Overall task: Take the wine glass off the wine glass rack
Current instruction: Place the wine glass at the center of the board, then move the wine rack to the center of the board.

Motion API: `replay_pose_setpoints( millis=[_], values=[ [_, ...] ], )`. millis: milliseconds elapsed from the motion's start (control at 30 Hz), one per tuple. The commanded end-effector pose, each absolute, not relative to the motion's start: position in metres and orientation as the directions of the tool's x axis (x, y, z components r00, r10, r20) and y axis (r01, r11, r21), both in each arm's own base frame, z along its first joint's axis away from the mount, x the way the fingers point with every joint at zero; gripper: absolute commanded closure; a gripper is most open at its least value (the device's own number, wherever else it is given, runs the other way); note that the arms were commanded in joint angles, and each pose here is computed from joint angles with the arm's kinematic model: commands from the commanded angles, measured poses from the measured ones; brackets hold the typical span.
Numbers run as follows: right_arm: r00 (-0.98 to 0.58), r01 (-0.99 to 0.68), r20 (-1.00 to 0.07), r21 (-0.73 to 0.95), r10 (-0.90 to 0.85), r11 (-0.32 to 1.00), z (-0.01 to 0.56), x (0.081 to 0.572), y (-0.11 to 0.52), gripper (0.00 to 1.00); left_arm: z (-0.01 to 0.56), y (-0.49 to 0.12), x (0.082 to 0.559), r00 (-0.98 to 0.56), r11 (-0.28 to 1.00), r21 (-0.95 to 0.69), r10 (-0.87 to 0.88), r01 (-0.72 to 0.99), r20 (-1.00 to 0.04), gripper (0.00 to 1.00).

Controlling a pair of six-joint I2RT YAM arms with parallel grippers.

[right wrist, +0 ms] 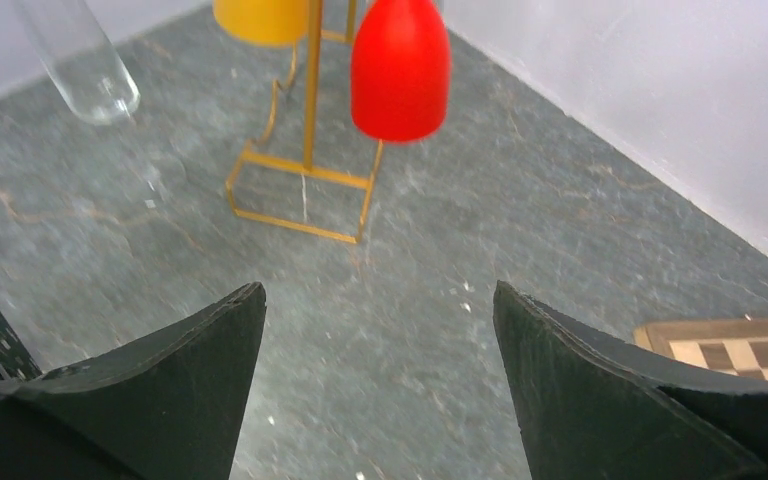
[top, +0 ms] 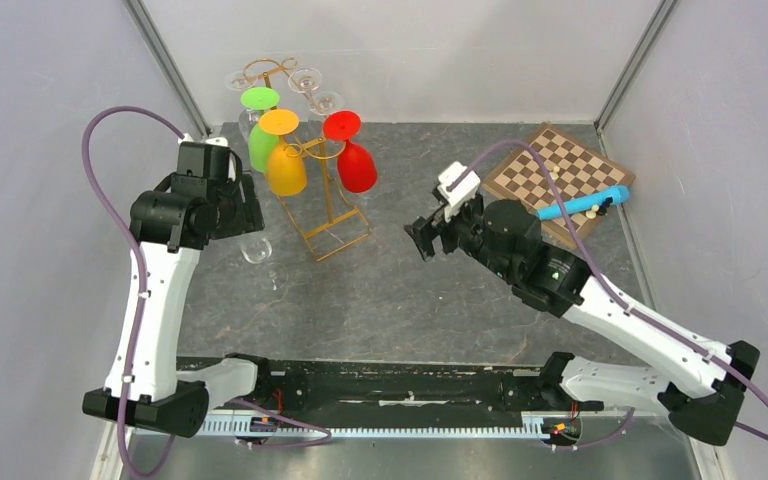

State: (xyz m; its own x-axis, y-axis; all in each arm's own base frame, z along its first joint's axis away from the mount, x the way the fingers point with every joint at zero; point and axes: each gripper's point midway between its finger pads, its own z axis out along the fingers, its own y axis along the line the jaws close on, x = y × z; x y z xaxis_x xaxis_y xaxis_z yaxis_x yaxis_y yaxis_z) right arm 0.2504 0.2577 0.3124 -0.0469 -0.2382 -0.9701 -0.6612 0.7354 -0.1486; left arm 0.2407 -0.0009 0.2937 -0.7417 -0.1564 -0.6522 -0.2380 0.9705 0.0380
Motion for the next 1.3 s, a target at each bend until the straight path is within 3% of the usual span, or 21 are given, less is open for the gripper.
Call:
replay_pose_setpoints(
  millis=[0, 333, 733, 1267],
  values=[
    [-0.047, -0.663, -0.999, 0.013, -0.024, 0.748, 0.374, 0.259, 0.282, 0.14, 0.32, -0.017, 0.24, -0.685, 0.99, -0.048, -0.126, -0.132, -0.718, 0.22],
    [-0.187, -0.664, -0.948, 0.316, 0.258, 0.678, 0.412, 0.273, 0.328, 0.21, 0.328, -0.025, 0.229, -0.648, 0.991, -0.1, -0.133, -0.088, -0.75, 0.2],
    [-0.338, -0.548, -0.765, 0.634, 0.549, 0.545, 0.414, 0.304, 0.358, 0.29, 0.329, -0.031, 0.224, -0.625, 0.989, -0.137, -0.146, -0.062, -0.767, 0.19],
    [-0.464, -0.424, -0.567, 0.817, 0.681, 0.391, 0.392, 0.348, 0.387, 0.41, 0.321, -0.032, 0.222, -0.629, 0.991, -0.124, -0.132, -0.057, -0.766, 0.18]
  ],
)
